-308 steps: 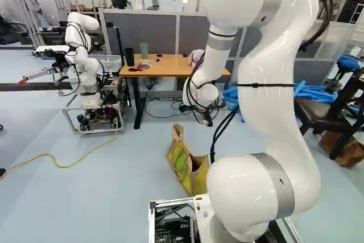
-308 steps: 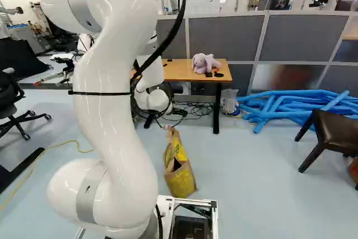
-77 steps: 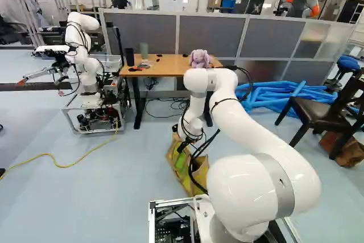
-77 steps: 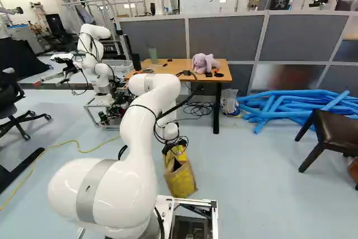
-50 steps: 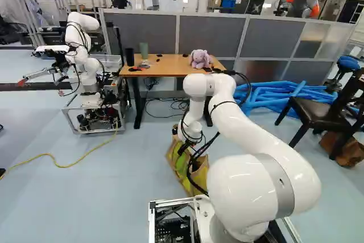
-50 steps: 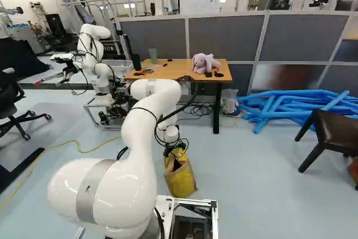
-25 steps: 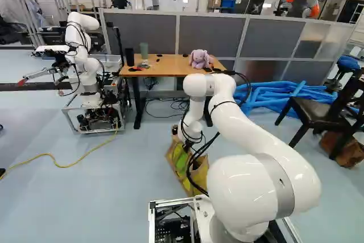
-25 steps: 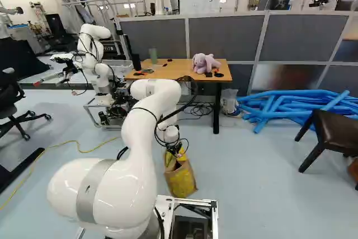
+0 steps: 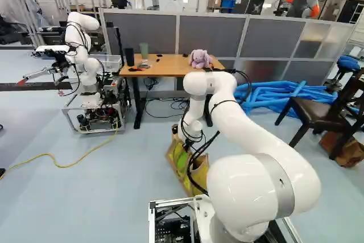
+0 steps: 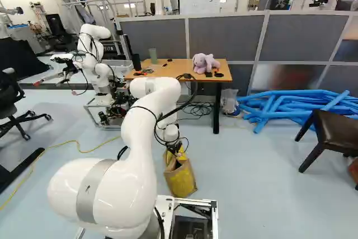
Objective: Pick up the bag on the ground and place it on the table
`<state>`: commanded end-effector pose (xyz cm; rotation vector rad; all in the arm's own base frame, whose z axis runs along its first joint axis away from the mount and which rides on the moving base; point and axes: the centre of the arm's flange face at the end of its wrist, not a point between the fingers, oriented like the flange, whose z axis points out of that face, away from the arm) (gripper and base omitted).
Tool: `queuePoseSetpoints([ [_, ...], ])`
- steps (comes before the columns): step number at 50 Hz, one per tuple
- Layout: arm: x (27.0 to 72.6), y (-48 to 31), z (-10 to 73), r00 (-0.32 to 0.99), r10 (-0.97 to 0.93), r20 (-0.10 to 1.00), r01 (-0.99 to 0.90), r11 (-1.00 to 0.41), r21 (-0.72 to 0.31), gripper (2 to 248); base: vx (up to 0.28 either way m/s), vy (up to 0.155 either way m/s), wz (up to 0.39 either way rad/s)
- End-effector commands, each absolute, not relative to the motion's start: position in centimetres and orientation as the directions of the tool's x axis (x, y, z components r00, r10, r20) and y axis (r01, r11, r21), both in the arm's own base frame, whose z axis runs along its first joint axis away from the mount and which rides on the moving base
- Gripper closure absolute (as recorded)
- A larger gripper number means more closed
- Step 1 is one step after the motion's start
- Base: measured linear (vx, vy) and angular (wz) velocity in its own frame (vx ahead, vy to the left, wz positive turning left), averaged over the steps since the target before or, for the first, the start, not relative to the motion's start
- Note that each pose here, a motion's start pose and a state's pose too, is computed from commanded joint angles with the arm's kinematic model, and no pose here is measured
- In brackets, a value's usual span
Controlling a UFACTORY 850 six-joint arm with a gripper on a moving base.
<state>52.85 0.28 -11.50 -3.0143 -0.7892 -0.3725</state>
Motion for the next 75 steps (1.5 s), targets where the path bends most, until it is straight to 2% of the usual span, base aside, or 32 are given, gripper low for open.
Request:
queuePoseSetpoints([
  [38, 52.9, 0.1, -5.9, 0.872, 0.434, 0.225, 0.432, -0.900, 0.063, 227, 0.000, 0.000, 0.000],
  [75, 53.1, -0.1, -0.6, 0.902, 0.399, 0.165, 0.396, -0.917, 0.052, 227, 0.000, 0.000, 0.000],
])
